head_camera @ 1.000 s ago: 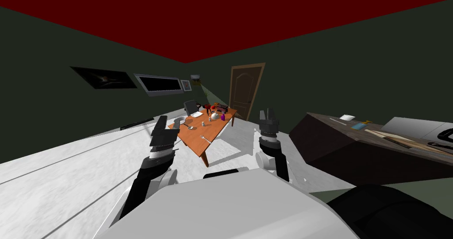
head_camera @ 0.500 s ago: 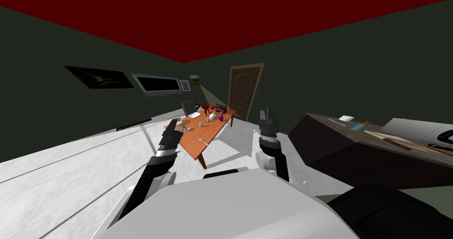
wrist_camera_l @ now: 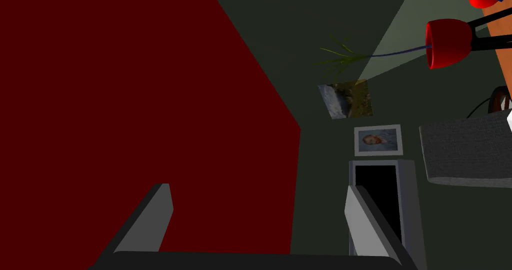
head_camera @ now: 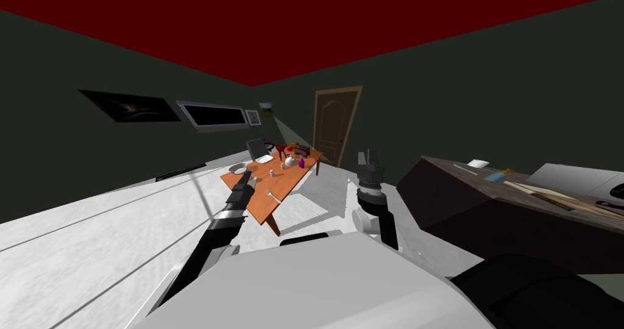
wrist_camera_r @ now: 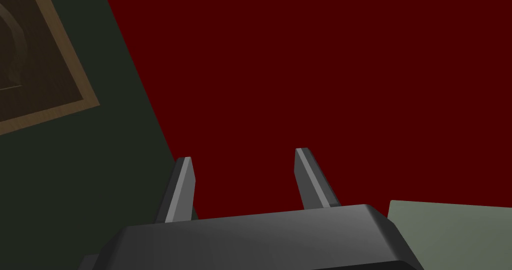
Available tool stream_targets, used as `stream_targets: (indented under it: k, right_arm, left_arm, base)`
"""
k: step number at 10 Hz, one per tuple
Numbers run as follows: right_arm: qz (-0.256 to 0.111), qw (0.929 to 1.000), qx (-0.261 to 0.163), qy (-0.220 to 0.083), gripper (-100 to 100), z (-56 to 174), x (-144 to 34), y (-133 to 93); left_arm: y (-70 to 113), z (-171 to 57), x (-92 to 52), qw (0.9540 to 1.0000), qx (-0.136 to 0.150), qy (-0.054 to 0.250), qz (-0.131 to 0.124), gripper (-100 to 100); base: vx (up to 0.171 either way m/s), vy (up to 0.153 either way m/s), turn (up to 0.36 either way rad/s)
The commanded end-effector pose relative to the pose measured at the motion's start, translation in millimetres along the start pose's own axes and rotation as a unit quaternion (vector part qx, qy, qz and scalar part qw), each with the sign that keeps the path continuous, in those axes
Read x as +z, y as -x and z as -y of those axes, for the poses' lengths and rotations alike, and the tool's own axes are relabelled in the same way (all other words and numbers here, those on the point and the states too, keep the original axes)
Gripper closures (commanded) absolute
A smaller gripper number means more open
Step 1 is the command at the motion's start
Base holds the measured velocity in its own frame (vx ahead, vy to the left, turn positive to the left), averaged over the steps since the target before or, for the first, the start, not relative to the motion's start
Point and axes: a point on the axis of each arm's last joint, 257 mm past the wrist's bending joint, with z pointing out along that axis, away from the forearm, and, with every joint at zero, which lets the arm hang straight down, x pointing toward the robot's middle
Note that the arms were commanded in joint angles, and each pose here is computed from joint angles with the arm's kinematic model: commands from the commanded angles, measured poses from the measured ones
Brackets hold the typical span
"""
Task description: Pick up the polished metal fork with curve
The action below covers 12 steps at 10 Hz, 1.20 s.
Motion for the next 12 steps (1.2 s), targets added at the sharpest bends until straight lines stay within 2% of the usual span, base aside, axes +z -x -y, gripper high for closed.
stream_targets:
  k: [1,2,3,4,5,6,7,8,9,10,11,12]
  right_arm:
    - [0.000,1.0000,0.000,0.000,0,0.0,0.0,0.0]
    - [0.000,1.0000,0.000,0.000,0,0.0,0.0,0.0]
    - [0.000,1.0000,0.000,0.000,0,0.0,0.0,0.0]
    - [0.000,1.0000,0.000,0.000,0,0.0,0.0,0.0]
    - [0.000,1.0000,0.000,0.000,0,0.0,0.0,0.0]
    - [0.000,1.0000,0.000,0.000,0,0.0,0.0,0.0]
    - [0.000,1.0000,0.000,0.000,0,0.0,0.0,0.0]
    - [0.000,1.0000,0.000,0.000,0,0.0,0.0,0.0]
    - [0.000,1.0000,0.000,0.000,0,0.0,0.0,0.0]
    - [0.000,1.0000,0.000,0.000,0,0.0,0.0,0.0]
    - [0.000,1.0000,0.000,0.000,0,0.0,0.0,0.0]
    - [0.000,1.0000,0.000,0.000,0,0.0,0.0,0.0]
  left_arm:
    - [-3.8,-21.3,-5.2,0.9993,0.005,0.036,-0.008,-100]
    - [-4.0,-24.1,-5.5,0.9991,0.005,0.041,-0.009,-100]
    - [-6.8,-44.0,-11.8,0.9972,0.010,0.073,-0.016,-100]
    - [-6.8,-44.7,-11.9,0.9971,0.010,0.074,-0.016,-100]
    - [-9.5,-63.8,-19.4,0.9942,0.015,0.104,-0.024,-100]
    - [-9.5,-65.5,-19.8,0.9938,0.015,0.107,-0.024,-100]
    - [-11.8,-83.9,-28.4,0.9900,0.020,0.136,-0.032,-100]
    - [-12.0,-86.4,-29.2,0.9893,0.020,0.141,-0.032,-100]
    - [-13.8,-104.1,-38.8,0.9847,0.026,0.168,-0.040,-100]
    - [-13.9,-107.3,-39.9,0.9835,0.026,0.174,-0.040,-100]
    - [-15.2,-124.7,-50.6,0.9779,0.031,0.201,-0.048,-100]
    - [-15.4,-127.9,-52.0,0.9765,0.032,0.208,-0.048,-100]
  base:
    - [0.047,-0.081,-0.006]
    - [0.035,-0.068,-0.003]
    - [0.037,-0.074,-0.012]
    - [0.024,-0.070,-0.003]
    - [0.031,-0.098,-0.014]
    - [0.033,-0.079,0.000]
    - [0.044,-0.074,-0.018]
    - [0.043,-0.058,-0.008]
    - [0.048,-0.072,-0.039]
    - [0.041,-0.058,-0.003]
    - [0.055,-0.067,-0.035]
    - [0.046,-0.053,-0.010]
